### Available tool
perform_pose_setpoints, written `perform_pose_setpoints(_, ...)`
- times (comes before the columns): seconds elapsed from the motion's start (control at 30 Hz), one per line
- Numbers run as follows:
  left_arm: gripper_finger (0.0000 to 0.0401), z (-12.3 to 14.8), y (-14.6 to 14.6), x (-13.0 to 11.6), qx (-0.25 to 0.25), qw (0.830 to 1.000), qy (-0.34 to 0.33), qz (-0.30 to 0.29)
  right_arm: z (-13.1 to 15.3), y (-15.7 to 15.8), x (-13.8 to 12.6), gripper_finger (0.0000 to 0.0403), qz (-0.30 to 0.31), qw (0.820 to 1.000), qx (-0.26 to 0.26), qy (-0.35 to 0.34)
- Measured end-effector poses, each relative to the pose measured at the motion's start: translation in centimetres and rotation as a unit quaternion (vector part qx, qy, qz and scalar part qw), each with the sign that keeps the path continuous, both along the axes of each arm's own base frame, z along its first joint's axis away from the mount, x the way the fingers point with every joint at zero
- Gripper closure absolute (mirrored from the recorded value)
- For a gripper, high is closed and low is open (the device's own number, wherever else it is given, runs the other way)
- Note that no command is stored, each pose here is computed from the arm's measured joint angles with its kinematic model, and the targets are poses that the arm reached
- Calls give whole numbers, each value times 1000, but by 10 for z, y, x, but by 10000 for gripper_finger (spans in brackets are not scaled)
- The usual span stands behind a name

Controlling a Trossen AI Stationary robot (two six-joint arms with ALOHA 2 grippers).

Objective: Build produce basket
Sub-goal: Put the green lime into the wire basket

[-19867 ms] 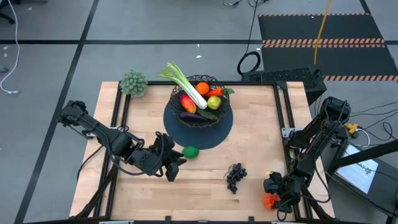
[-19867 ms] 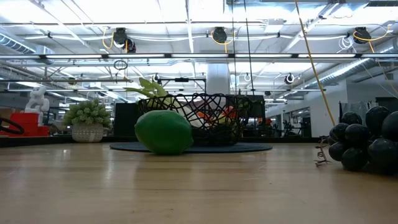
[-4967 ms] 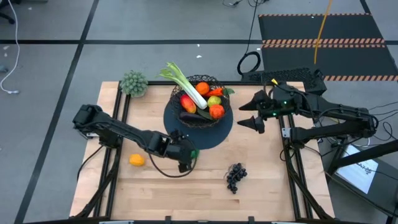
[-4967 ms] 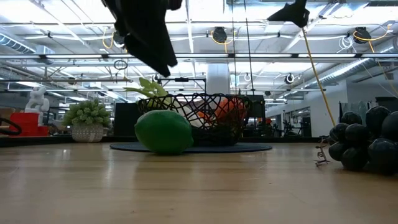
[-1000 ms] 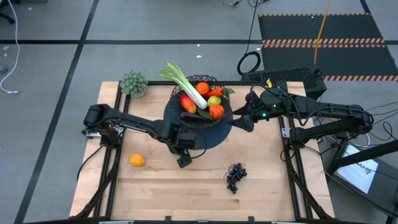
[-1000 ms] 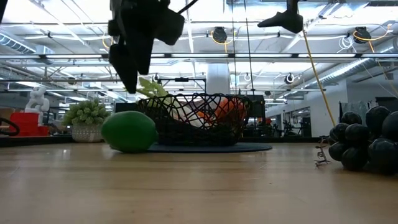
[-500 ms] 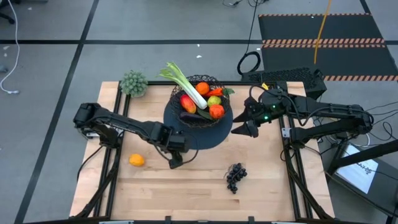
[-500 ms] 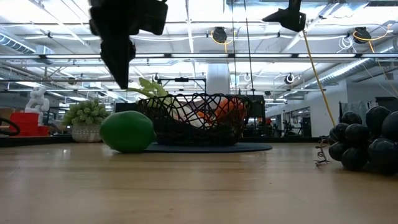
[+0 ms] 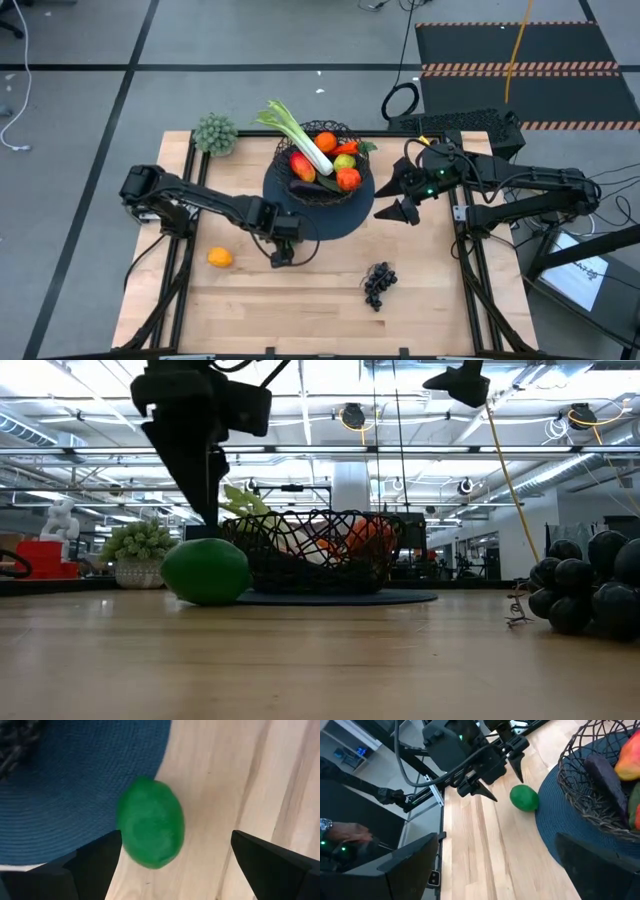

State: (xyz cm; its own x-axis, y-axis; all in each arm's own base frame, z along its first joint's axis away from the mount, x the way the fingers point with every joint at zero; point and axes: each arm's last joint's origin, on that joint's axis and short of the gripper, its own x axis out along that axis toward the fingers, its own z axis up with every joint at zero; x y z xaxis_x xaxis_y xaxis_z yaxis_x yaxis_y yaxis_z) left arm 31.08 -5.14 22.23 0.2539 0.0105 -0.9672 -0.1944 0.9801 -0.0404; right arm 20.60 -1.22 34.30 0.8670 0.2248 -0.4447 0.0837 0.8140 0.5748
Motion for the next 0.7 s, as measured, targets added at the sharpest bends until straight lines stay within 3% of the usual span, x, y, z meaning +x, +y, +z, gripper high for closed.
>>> perform_pose_setpoints(0.27, 24, -18, 10, 3, 11, 1000, 13, -2, 0, 0, 0, 9, 3, 1000, -6, -1)
perform_pose_setpoints(0.7, 25, -49, 23, -6, -21, 1000, 11, 17, 0, 0, 0, 9, 5, 1000, -10, -3)
